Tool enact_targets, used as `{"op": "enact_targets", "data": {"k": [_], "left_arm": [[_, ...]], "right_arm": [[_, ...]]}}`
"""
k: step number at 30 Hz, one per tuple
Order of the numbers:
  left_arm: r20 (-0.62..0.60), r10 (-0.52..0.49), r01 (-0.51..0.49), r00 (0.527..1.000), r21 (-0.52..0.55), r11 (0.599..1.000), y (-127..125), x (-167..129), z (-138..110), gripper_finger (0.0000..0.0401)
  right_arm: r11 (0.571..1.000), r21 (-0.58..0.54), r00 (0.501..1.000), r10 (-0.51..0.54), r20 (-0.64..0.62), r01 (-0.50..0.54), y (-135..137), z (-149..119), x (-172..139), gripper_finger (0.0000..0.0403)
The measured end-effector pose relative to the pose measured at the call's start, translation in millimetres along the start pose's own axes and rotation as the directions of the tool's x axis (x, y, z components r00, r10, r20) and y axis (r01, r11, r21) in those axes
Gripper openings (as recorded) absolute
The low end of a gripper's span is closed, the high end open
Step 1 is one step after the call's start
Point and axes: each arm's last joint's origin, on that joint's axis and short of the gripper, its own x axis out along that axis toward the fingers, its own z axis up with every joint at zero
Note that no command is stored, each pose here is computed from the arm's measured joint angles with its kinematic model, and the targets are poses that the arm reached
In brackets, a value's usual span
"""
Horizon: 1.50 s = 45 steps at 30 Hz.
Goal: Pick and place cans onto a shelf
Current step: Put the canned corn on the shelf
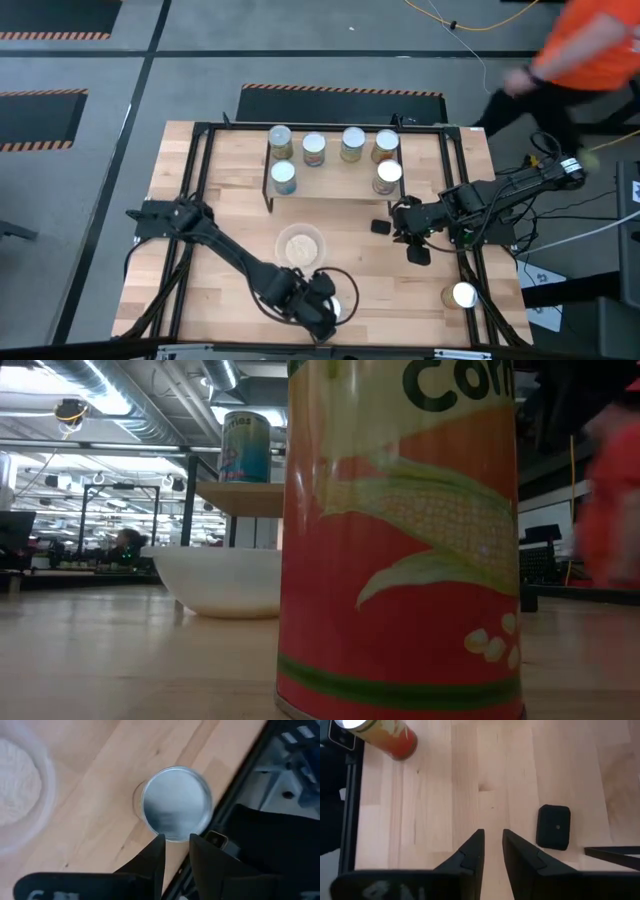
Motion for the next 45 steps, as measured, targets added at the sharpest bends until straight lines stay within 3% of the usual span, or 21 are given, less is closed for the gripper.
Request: {"op": "enact_targets", "data": {"k": [6, 16, 37, 45], "left_arm": [[-0.026, 0.036, -0.038, 0.999, -0.065, 0.997, 1, 19, -2, 0.0080], [0.035, 0.073, -0.068, 0.997, -0.120, 0.990, 3, 20, 0, 0.0080], [-0.001, 0.113, -0.112, 0.994, -0.137, 0.984, 6, 42, -2, 0.0079], [0.000, 0.115, -0.114, 0.993, -0.128, 0.985, 6, 42, -2, 0.0021]], "right_arm": [[0.998, -0.058, 1.000, -0.002, -0.003, 0.002, 0, 0, 1, 0.0074], [0.997, -0.082, 1.000, 0.001, 0.004, -0.001, 1, 1, 1, 0.0074], [0.987, -0.160, 1.000, 0.004, 0.012, -0.002, 1, 2, 2, 0.0074], [0.982, -0.186, 0.999, 0.012, 0.030, -0.007, 2, 4, 1, 0.0074]]}}
